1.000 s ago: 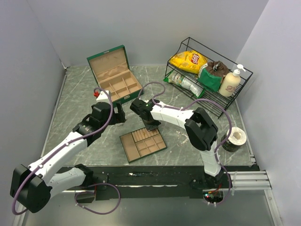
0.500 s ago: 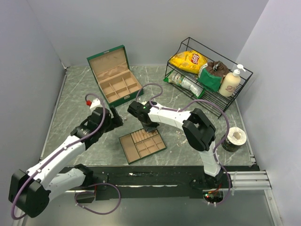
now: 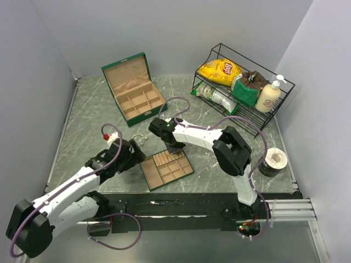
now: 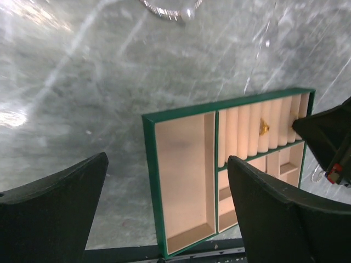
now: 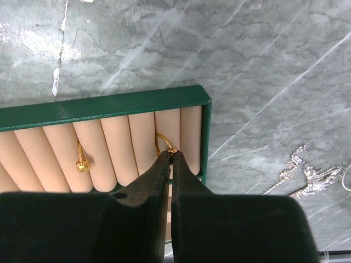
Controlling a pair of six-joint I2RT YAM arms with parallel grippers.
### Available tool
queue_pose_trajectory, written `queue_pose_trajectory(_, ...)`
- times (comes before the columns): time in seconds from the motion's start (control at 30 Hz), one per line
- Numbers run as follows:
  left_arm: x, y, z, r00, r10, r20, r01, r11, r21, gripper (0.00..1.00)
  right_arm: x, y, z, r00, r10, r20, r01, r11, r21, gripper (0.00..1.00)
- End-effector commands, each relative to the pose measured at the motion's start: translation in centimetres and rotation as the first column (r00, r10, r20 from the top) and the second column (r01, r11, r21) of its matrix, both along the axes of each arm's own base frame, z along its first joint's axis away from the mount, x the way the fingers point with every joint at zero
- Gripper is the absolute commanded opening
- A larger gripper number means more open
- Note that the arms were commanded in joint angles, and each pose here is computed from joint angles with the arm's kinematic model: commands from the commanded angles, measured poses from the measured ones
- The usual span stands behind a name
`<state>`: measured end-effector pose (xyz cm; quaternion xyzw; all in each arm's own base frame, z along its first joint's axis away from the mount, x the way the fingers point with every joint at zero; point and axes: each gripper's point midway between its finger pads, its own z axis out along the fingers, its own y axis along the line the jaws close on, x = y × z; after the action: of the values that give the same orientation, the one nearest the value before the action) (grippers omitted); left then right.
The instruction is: Organize the mixed jewelry
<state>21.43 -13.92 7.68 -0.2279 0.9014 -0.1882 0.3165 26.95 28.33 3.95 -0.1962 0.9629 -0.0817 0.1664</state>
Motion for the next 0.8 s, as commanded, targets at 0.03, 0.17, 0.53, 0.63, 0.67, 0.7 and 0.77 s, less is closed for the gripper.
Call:
queue_pose_trajectory(0.03, -0.4, -2.4, -1.1, 0.999, -0.039, -0.038, 0.036, 0.998, -0.055, 0.95, 0.6, 1.1, 1.0, 0.999, -0.008, 0.050, 0.007, 1.000, 0.026, 0.08)
queue_pose_trajectory(0.17, -0.5, -3.4, -2.0, 0.997, -0.059, -0.044, 0.056, 0.996, -0.076, 0.88, 0.4, 1.1, 0.9, 0.999, -0.003, 0.046, 0.002, 1.000, 0.023, 0.08)
queue_pose_trajectory(0.53, -0.9, -3.6, -4.2, 0.995, -0.072, -0.065, 0.068, 0.995, -0.067, 0.44, 0.3, 1.4, 0.8, 0.999, -0.004, 0.041, 0.002, 0.999, 0.038, 0.09)
queue_pose_trajectory(0.63, -0.6, -4.0, -4.5, 0.994, -0.082, -0.074, 0.077, 0.995, -0.064, 0.35, 0.3, 1.4, 0.7, 0.999, -0.005, 0.040, 0.004, 0.999, 0.039, 0.09)
queue_pose_trajectory(0.67, -0.4, -4.2, -4.7, 0.993, -0.087, -0.081, 0.082, 0.995, -0.061, 0.32, 0.3, 1.4, 0.7, 0.999, -0.008, 0.039, 0.007, 0.999, 0.039, 0.09)
queue_pose_trajectory(0.7, -0.3, -4.4, -4.7, 0.992, -0.095, -0.081, 0.090, 0.994, -0.062, 0.30, 0.2, 1.4, 0.9, 0.999, -0.007, 0.042, 0.005, 0.999, 0.042, 0.09)
queue_pose_trajectory(0.77, 0.1, -4.8, -4.7, 0.992, -0.100, -0.082, 0.096, 0.994, -0.060, 0.26, 0.2, 1.5, 0.8, 0.999, -0.006, 0.041, 0.005, 0.999, 0.045, 0.09)
